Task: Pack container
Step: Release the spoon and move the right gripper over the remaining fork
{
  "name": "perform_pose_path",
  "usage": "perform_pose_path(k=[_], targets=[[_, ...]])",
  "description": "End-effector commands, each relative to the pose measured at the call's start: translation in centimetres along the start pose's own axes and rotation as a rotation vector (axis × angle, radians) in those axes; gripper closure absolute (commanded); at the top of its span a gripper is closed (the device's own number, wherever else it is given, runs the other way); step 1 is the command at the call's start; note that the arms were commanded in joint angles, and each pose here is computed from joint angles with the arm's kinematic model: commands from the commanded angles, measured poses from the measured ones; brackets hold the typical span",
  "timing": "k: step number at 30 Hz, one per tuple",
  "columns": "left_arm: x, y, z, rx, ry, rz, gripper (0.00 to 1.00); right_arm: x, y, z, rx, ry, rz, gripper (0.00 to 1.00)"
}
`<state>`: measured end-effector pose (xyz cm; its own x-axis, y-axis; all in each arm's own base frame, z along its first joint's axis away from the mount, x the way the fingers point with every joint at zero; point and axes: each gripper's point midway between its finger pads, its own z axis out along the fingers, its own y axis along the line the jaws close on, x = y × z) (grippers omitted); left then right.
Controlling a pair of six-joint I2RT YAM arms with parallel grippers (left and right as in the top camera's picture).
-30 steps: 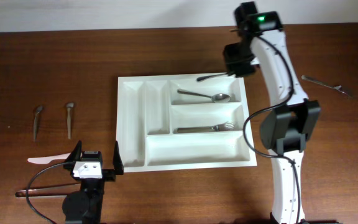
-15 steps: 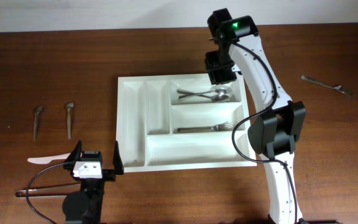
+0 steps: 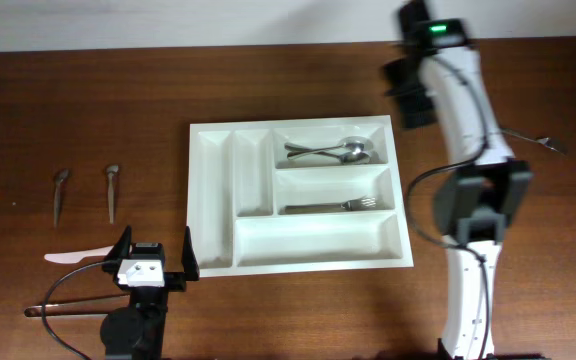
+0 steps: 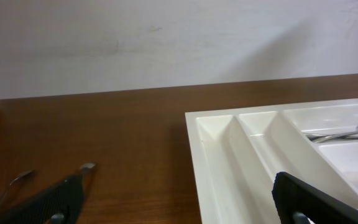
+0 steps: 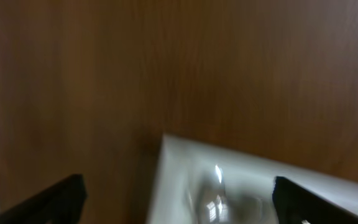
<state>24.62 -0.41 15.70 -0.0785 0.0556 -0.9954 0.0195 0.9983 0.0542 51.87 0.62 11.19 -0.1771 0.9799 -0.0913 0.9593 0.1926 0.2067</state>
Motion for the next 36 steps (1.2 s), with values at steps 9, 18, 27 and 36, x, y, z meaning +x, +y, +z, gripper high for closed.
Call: perform_pose_path(k=[9, 18, 27, 36], targets=[[0.1, 0.0, 0.0, 0.0, 0.001, 0.016, 0.01, -17.1, -10.4, 0.2, 0.138, 0.055, 0.221, 0.01], [0.1, 0.0, 0.0, 0.0, 0.001, 0.016, 0.01, -22.0, -6.5, 0.3, -0.105, -0.034, -0.258, 0.87], [0.1, 0.0, 0.0, 0.0, 0.001, 0.016, 0.01, -27.7, -1.4, -1.5, -0.272, -0.318, -0.255, 0.96], [0.1, 0.0, 0.0, 0.0, 0.001, 0.016, 0.01, -29.1, -2.5, 1.4, -0.184, -0.379, -0.275, 0.96]])
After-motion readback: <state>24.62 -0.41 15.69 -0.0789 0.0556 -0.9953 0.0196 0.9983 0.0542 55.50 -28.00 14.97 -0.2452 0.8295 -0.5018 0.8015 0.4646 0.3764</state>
